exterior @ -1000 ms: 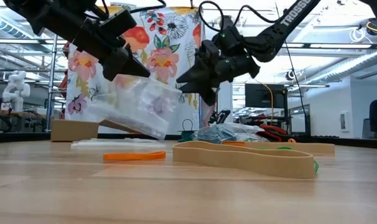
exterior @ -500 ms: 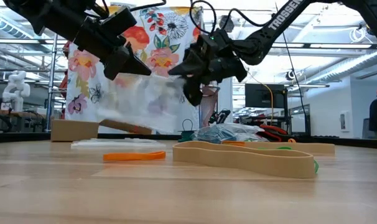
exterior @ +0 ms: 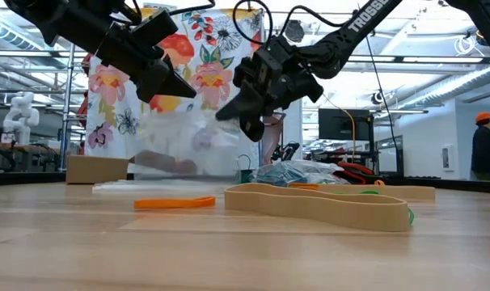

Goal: Sort rubber bands
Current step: Open the transparent zip bag

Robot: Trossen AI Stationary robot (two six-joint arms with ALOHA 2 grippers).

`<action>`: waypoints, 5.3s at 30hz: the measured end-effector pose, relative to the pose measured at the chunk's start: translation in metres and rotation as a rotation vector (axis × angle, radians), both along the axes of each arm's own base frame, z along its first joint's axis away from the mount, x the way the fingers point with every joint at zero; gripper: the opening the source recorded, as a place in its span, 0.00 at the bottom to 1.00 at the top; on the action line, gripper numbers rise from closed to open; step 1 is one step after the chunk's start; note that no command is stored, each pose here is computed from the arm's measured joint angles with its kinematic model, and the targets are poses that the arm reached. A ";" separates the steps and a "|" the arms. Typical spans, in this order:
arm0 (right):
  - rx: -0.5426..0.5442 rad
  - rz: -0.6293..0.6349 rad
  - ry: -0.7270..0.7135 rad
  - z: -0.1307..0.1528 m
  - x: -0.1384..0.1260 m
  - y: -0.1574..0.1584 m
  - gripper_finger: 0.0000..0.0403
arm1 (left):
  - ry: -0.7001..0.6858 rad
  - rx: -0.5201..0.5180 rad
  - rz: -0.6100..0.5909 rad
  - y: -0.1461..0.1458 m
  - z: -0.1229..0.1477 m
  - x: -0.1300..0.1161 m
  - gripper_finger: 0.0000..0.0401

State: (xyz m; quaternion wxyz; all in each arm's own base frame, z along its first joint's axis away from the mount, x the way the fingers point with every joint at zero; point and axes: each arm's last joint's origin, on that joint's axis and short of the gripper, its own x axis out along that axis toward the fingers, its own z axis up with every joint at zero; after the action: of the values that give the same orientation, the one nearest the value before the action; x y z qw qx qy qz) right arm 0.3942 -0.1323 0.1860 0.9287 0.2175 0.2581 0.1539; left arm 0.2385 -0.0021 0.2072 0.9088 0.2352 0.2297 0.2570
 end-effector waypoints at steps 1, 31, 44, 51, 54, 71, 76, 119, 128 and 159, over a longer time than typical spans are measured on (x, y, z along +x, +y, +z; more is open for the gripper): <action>-0.016 -0.007 0.008 -0.001 0.000 0.001 0.01 | -0.012 -0.016 0.006 0.000 0.000 0.000 0.04; -0.380 -0.315 0.011 0.027 -0.095 0.100 0.00 | -0.233 -0.642 -0.198 0.051 -0.002 0.000 0.15; -0.543 -0.274 0.001 0.026 -0.041 0.102 0.00 | -0.191 -0.479 -0.461 0.025 0.017 0.014 0.15; -0.540 -0.251 -0.034 0.036 -0.030 0.102 0.00 | -0.124 -0.495 -0.448 0.025 0.006 0.023 0.15; -0.538 -0.249 -0.032 0.036 -0.030 0.102 0.00 | -0.134 -0.532 -0.424 0.027 0.005 0.024 0.15; -0.522 -0.222 -0.003 0.033 -0.031 0.112 0.00 | -0.138 -0.537 -0.424 0.027 0.005 0.023 0.18; -0.522 -0.223 -0.002 0.033 -0.031 0.112 0.00 | -0.141 -0.547 -0.399 0.028 0.004 0.024 0.30; -0.548 -0.227 -0.057 0.037 -0.029 0.111 0.00 | -0.155 -0.538 -0.371 0.029 0.004 0.024 0.15; -0.549 -0.225 -0.050 0.037 -0.029 0.111 0.00 | -0.154 -0.536 -0.367 0.029 0.004 0.024 0.15; -0.580 -0.259 0.050 0.046 -0.045 0.115 0.00 | -0.151 -0.535 -0.360 0.029 0.004 0.024 0.15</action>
State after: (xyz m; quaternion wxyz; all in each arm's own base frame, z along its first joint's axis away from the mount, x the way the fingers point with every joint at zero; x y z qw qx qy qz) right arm 0.3494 -0.0173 0.2319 0.9572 -0.0215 0.2840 -0.0508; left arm 0.2623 0.0271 0.2109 0.9836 0.0052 0.1758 0.0398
